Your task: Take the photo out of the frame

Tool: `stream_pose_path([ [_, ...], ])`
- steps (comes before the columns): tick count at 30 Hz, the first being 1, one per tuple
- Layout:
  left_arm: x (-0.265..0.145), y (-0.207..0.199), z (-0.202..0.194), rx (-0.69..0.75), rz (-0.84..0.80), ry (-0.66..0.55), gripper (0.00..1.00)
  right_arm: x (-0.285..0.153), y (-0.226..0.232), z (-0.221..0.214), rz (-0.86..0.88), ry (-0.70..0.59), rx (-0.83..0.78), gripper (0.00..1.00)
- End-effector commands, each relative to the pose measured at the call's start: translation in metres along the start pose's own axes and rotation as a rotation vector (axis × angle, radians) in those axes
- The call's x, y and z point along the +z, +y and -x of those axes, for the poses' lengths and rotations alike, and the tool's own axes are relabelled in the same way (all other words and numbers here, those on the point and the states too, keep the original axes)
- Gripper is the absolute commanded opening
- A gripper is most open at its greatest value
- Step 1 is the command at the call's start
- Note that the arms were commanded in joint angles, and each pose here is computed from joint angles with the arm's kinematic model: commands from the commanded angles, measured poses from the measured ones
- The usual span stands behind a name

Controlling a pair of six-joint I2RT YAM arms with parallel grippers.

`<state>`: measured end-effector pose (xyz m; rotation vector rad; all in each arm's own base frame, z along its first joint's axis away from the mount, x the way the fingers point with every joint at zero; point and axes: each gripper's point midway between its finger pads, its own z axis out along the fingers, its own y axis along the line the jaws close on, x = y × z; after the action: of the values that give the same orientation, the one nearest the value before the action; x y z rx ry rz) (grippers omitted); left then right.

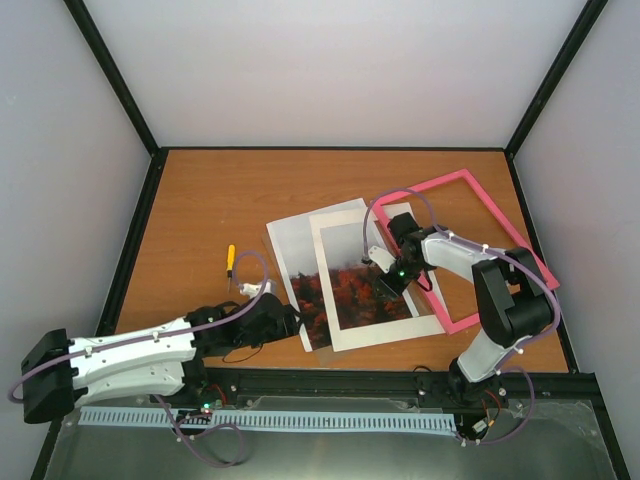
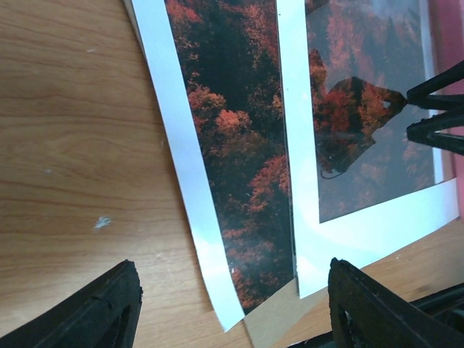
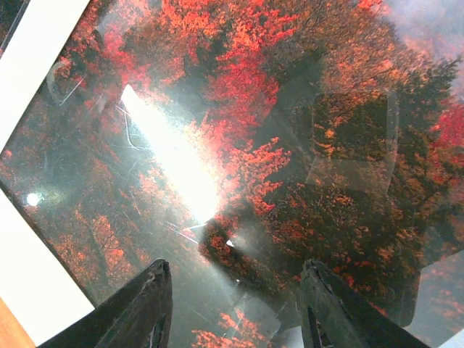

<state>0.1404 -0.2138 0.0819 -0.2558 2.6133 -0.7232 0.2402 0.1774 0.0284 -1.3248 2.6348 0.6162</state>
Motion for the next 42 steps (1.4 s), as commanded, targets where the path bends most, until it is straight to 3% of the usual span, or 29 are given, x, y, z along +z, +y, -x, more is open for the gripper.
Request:
stream_pose_path([
  [1, 0.007, -0.022, 0.003, -0.103, -0.146, 0.011, 0.7, 0.002, 0.004, -0.003, 0.012, 0.012, -0.01, 0.49],
  [12, 0.025, -0.011, 0.012, -0.155, -0.256, 0.04, 0.63, 0.005, 0.003, -0.005, 0.015, 0.025, -0.006, 0.49],
  [42, 0.052, 0.01, -0.005, -0.204, -0.311, 0.162, 0.58, 0.011, 0.002, -0.011, 0.027, 0.055, 0.006, 0.49],
])
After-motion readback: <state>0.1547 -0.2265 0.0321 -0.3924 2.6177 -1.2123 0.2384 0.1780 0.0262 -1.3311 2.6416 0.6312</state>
